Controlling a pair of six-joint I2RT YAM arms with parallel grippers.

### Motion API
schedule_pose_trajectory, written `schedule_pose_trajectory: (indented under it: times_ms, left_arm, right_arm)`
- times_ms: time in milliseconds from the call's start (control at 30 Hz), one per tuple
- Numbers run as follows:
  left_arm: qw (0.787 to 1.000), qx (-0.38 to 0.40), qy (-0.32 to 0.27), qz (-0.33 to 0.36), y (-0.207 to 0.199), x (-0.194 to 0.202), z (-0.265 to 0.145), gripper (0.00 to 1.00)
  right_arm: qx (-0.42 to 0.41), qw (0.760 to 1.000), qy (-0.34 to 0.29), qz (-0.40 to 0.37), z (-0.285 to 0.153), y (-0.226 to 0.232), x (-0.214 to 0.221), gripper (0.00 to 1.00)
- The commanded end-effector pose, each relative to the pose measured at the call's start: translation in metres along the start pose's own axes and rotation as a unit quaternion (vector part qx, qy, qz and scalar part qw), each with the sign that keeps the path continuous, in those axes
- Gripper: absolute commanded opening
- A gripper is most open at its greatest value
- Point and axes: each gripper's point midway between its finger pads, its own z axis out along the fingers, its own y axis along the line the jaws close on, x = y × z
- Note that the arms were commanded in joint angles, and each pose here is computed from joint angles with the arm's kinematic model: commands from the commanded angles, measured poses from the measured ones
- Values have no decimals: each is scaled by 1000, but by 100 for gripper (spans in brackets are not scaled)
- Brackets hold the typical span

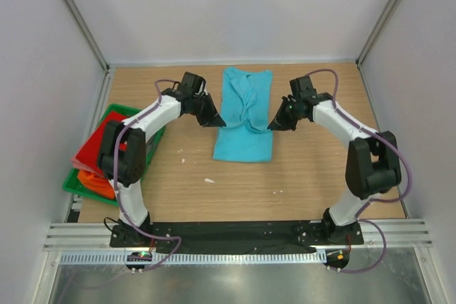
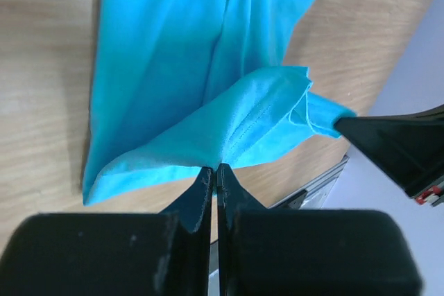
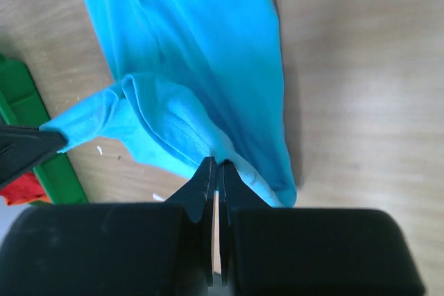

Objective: Fold and stack the t-shirts
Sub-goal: Fold the tshirt

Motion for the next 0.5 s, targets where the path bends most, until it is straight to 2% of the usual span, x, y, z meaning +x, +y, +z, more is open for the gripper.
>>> schedule_pose_trajectory:
  times_ms: [0, 233, 467]
  left_arm:
    - [1000, 22, 9, -2, -8, -22, 1, 0]
    - [999, 36, 9, -21, -9, -57, 21, 0]
    - [998, 50, 0, -34, -11, -79, 30, 0]
  right_arm:
    - [5, 998, 17, -53, 5, 6, -26, 1]
    - [9, 998, 34, -45, 36, 5, -57, 1]
    - [1, 999, 23, -37, 43, 8, -84, 1]
